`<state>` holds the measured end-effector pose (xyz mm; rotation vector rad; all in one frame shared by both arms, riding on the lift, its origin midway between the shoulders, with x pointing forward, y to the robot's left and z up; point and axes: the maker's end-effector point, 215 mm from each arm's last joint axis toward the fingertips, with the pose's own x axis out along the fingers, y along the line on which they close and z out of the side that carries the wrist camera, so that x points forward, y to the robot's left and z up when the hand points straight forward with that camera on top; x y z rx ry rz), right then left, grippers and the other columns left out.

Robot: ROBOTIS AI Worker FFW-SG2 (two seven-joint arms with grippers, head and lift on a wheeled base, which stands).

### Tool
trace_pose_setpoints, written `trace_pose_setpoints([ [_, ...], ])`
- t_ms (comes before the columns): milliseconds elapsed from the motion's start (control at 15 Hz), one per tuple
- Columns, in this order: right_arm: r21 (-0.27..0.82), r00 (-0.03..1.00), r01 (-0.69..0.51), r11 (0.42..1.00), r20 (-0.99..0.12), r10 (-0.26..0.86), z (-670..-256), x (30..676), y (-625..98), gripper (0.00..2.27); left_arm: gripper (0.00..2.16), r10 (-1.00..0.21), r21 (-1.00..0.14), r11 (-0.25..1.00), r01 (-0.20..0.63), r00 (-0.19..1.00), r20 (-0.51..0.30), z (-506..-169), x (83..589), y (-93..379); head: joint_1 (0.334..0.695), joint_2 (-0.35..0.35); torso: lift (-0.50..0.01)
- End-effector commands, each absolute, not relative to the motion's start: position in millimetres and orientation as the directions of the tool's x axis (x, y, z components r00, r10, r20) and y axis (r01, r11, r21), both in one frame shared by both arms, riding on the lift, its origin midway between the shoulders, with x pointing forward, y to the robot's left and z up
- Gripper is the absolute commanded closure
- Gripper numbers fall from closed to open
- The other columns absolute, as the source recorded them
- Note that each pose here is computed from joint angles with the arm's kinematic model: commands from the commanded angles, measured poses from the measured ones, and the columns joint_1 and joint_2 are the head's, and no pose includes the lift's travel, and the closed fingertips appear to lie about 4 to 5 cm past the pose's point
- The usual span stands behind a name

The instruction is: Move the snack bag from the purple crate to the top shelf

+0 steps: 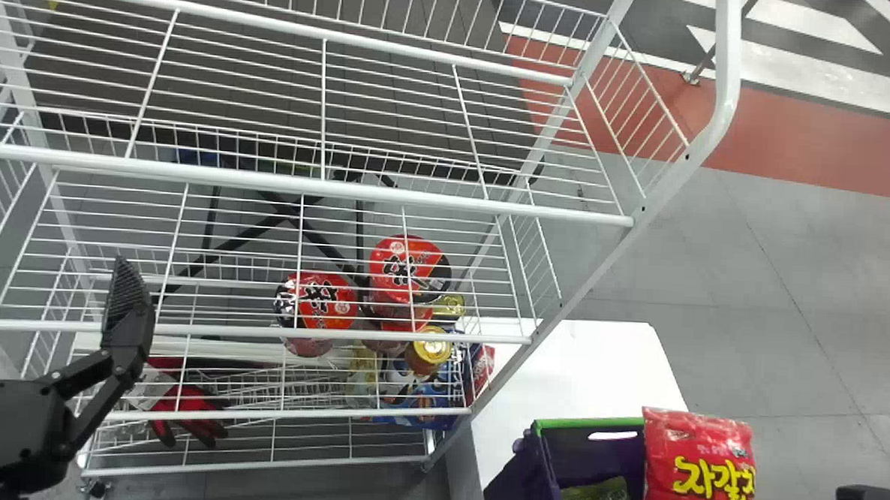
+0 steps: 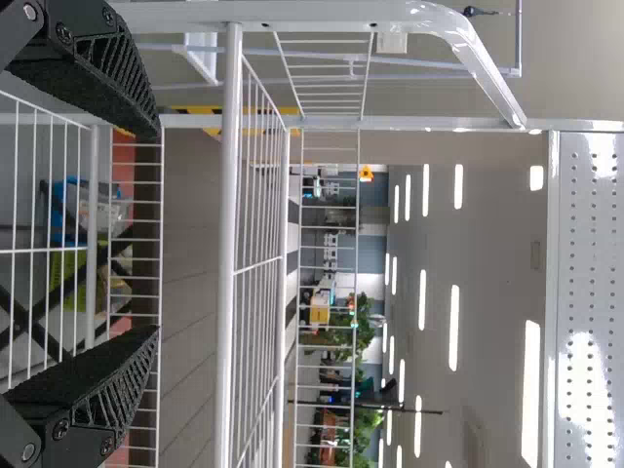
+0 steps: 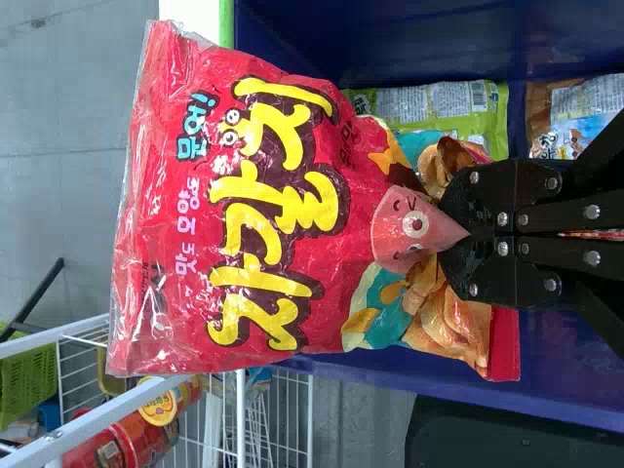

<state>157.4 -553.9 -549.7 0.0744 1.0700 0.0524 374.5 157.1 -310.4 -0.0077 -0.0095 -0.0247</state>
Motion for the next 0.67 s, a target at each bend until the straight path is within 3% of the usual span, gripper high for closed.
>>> trace_pose_setpoints([
  [0, 0.091, 0.476, 0.006, 0.996, -0.876, 0.078, -550.1, 159.0, -551.1, 1.62, 0.10, -0.021, -0.028, 0.999, 0.021, 1.000, 0.002, -313.7, 379.7, 162.0, 0.695, -0.350, -0.184],
  [600, 0.099, 0.497, -0.001, 0.995, -0.864, 0.086, -544.5, 179.3, -550.0, 1.62, 0.10, -0.022, -0.028, 0.999, 0.022, 1.000, -0.022, -319.7, 385.3, 160.5, 0.695, -0.350, -0.147],
])
